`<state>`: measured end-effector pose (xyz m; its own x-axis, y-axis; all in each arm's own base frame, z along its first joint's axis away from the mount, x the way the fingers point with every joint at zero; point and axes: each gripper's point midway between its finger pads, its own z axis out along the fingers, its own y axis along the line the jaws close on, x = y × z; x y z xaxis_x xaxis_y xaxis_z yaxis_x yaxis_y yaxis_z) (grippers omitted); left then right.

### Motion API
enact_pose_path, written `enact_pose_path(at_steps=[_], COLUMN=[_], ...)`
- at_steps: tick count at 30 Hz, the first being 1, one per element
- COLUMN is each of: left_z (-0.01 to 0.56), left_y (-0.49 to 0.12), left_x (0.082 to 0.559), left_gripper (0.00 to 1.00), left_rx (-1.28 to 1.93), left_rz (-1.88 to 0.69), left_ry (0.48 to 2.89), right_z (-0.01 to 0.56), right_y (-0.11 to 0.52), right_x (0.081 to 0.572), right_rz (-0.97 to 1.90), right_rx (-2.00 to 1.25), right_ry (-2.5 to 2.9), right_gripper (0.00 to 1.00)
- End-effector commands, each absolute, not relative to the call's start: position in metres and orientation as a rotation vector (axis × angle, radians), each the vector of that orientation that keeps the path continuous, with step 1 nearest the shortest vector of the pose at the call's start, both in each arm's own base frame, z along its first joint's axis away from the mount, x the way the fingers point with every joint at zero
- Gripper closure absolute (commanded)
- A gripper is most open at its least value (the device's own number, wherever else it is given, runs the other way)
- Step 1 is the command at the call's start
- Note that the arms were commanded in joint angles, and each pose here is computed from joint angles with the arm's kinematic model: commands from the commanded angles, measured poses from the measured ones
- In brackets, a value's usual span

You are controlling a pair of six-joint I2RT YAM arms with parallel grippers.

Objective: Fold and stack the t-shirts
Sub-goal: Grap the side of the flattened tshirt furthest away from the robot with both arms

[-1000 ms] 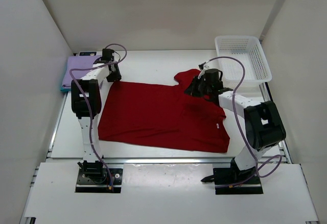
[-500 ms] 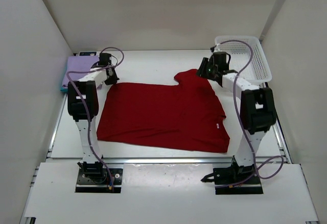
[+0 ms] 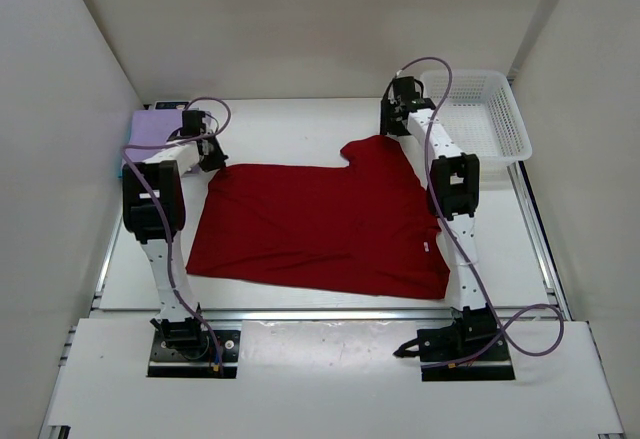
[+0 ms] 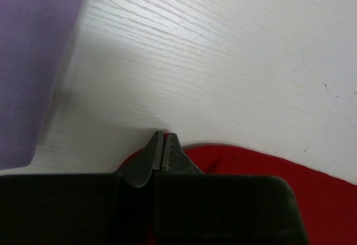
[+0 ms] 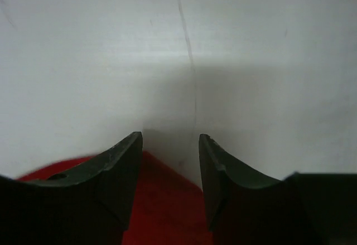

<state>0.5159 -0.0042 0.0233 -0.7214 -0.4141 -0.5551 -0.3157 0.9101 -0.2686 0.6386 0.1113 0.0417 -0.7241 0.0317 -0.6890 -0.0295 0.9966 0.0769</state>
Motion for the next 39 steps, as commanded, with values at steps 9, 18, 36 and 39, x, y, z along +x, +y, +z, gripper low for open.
enact_pose_path(at_steps=[9, 18, 36, 39], left_z=[0.068, 0.072, 0.103, 0.105], left_y=[-0.013, -0.014, -0.009, -0.008], left_x=[0.523, 0.522, 0.501, 0.492], left_gripper=[1.00, 1.00, 1.00, 1.00], left_rx=[-0.479, -0.482, -0.526, -0.527], left_rz=[-0.257, -0.279, -0.330, -0.328], left_ry=[2.338, 2.330, 2.268, 2.263], right_z=[0.036, 0.086, 0.163, 0.147], right_y=[0.129, 0.131, 0.139, 0.136], right_x=[0.608, 0.612, 0.536, 0.508], right_rz=[0.171, 0.240, 0.137, 0.133], right_rx=[-0.062, -0.003, -0.083, -0.082], right_ry=[2.509, 2.443, 2.505, 2.497], right_gripper=[0.64, 1.00, 1.00, 1.00])
